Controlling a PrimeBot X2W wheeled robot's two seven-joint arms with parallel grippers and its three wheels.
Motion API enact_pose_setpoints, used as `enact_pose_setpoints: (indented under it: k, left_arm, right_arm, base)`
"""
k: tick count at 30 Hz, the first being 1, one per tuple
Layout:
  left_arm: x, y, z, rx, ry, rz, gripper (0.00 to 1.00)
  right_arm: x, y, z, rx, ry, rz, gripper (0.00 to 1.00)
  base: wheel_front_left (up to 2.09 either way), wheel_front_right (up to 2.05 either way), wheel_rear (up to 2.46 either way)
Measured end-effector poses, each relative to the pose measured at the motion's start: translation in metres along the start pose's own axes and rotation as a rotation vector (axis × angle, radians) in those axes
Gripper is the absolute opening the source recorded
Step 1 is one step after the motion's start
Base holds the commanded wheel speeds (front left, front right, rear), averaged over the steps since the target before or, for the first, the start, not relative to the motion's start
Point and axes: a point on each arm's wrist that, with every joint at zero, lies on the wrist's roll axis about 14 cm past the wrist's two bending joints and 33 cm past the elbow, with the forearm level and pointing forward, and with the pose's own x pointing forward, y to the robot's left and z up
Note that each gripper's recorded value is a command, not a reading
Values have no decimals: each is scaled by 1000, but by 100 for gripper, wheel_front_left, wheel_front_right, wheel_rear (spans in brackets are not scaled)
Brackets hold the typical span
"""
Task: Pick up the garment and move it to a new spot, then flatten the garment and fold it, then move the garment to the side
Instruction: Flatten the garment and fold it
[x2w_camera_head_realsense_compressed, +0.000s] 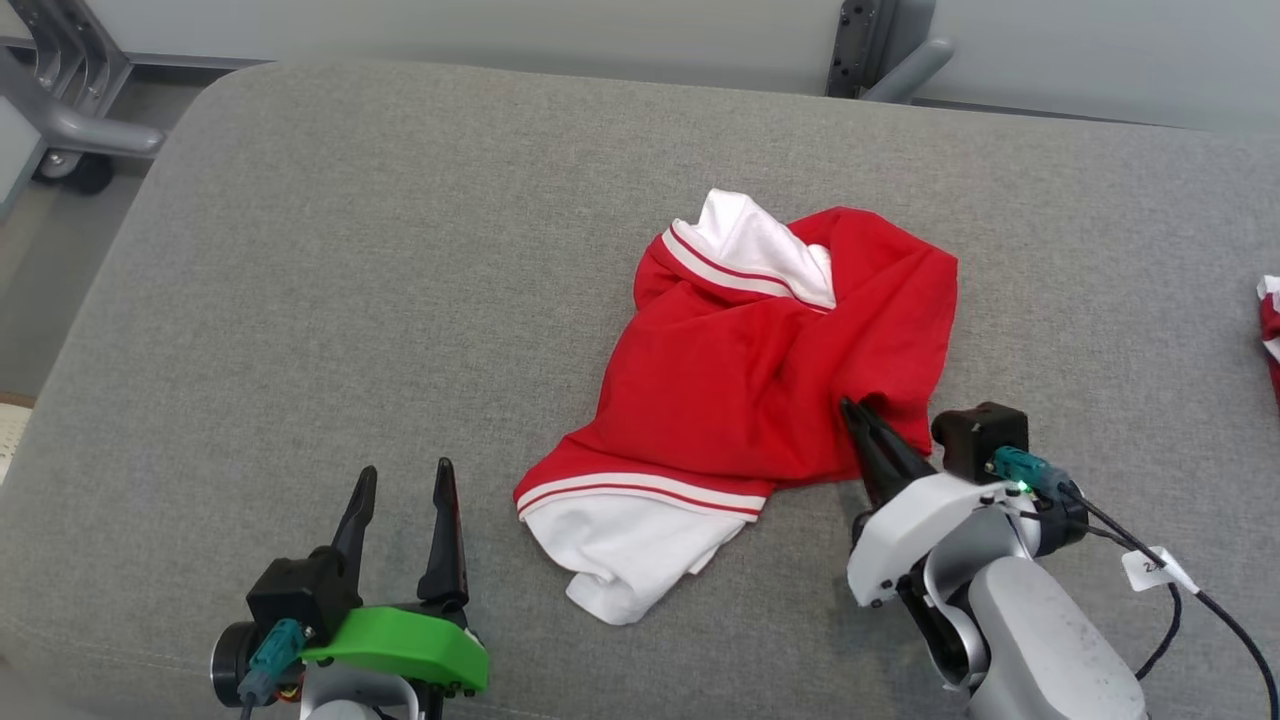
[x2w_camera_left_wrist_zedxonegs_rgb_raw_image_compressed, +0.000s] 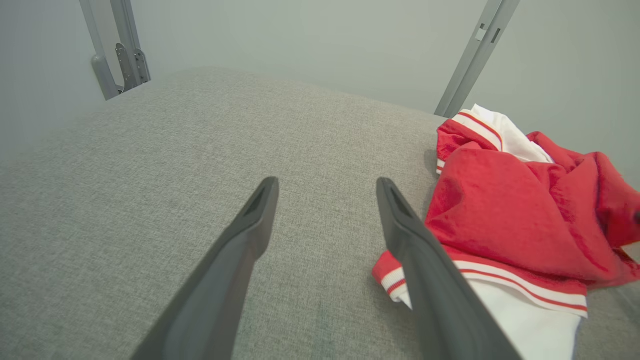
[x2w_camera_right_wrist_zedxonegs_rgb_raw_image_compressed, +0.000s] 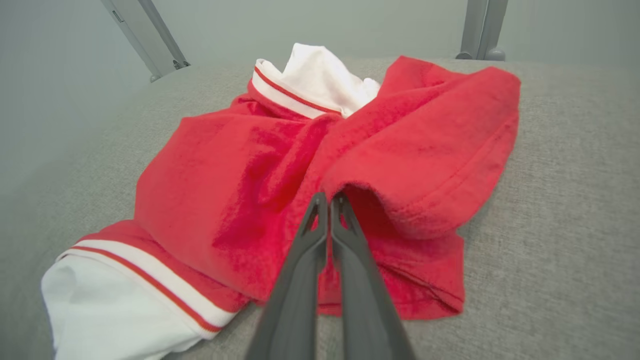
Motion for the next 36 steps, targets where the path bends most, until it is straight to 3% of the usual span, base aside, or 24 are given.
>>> enact_pose_setpoints:
  k: [1,3,4,9,14,20,28,36]
  left_arm:
    - [-1,1,0,0,0,1,100]
    - [-1,2,0,0,1,5,100]
    - [-2,3,0,0,0,7,100]
    - [0,3,-1,-1,2,10,100]
    - [3,-2,-1,0,4,-6,100]
    - [7,-10,-3,-2,8,-30,100]
    - [8,-9,-7,0,19,-26,100]
    - [7,-1,-7,3,22,-2,100]
  right_arm:
    - [2,5,-4,-6,12,15,2]
    - [4,15,-11,0,27,47,47]
    - [5,20,-14,16,31,60,97]
    - [4,28,-12,42,-2,83,100]
    - [-1,25,14,61,-112,74,100]
    - [-24,-14,30,63,-186,-53,100]
    - [-44,-58,10,178,-139,-199,100]
    - [-22,-51,-8,322,-85,-173,100]
  base:
    - [0,0,0]
    - [0,0,0]
    - [0,0,0]
    - [0,0,0]
    - [0,0,0]
    - [0,0,0]
    - [0,0,0]
    - [0,0,0]
